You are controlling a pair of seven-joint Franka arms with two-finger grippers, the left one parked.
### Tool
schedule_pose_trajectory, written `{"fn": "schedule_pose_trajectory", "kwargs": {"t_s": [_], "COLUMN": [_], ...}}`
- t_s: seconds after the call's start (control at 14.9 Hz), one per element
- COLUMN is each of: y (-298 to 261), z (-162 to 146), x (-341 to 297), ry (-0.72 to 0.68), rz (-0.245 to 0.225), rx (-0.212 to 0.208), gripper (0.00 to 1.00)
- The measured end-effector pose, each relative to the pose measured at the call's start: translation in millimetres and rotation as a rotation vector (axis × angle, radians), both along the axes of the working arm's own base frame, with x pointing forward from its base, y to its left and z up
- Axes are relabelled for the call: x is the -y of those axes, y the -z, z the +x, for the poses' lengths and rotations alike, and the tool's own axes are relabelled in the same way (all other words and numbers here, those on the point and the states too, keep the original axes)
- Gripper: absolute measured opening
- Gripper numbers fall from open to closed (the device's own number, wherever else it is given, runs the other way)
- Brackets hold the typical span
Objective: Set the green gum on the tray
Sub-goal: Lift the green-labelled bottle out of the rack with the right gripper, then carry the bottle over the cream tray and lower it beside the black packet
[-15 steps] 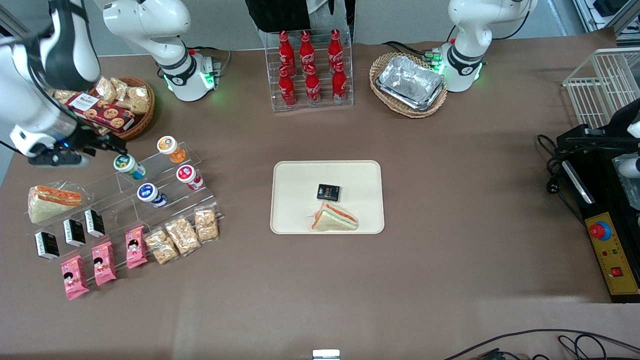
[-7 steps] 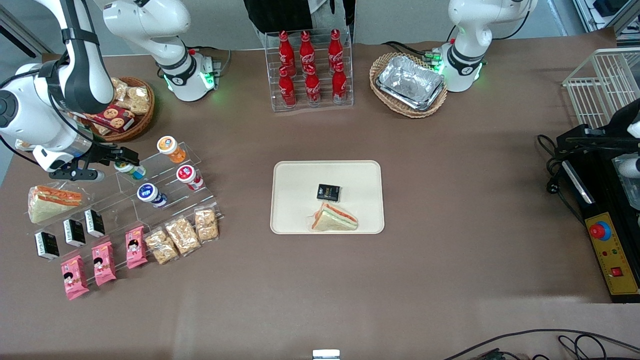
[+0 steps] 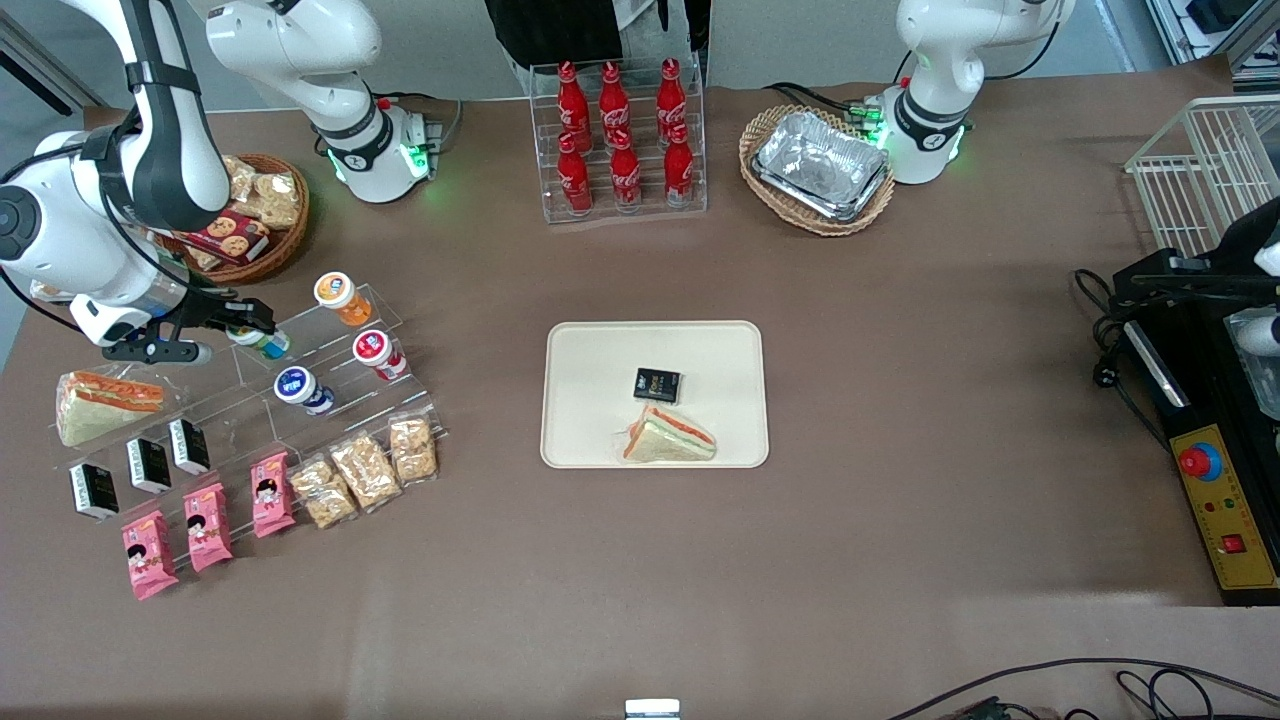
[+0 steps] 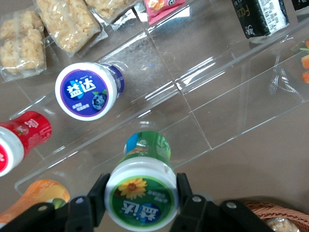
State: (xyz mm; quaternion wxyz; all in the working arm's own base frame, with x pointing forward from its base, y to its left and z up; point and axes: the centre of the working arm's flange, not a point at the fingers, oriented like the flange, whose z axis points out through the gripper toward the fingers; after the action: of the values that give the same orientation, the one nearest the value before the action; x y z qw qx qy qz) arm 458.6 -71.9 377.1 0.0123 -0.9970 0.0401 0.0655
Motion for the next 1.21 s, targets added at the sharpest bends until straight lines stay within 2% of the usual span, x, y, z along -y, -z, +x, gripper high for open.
{"fn": "schedule_pose_trajectory", "kwargs": {"t_s": [0.27, 0.47, 0.67, 0.81, 0.94, 1.08, 1.21], "y": [-17.3, -82.8, -160.9, -191.5, -198.8, -190.3, -164.9], "z": [5.7, 15.3, 24.6, 27.2, 22.1, 12.0, 6.0], "x": [-3.8, -5.9, -34.2, -82.6, -154.2, -232.3, -306.7], "ry": [-0.006, -0.012, -0.004, 0.026, 0.069, 0.119, 0.16], "rz": [-0.003, 0.002, 0.018, 0.022, 0.021, 0.018, 0.01], "rx": [0.024, -0.002, 0.024, 0.039, 0.035, 0.029, 0.049], "gripper": [0.59, 0.59, 0.59, 0.59, 0.59, 0.59, 0.59]}}
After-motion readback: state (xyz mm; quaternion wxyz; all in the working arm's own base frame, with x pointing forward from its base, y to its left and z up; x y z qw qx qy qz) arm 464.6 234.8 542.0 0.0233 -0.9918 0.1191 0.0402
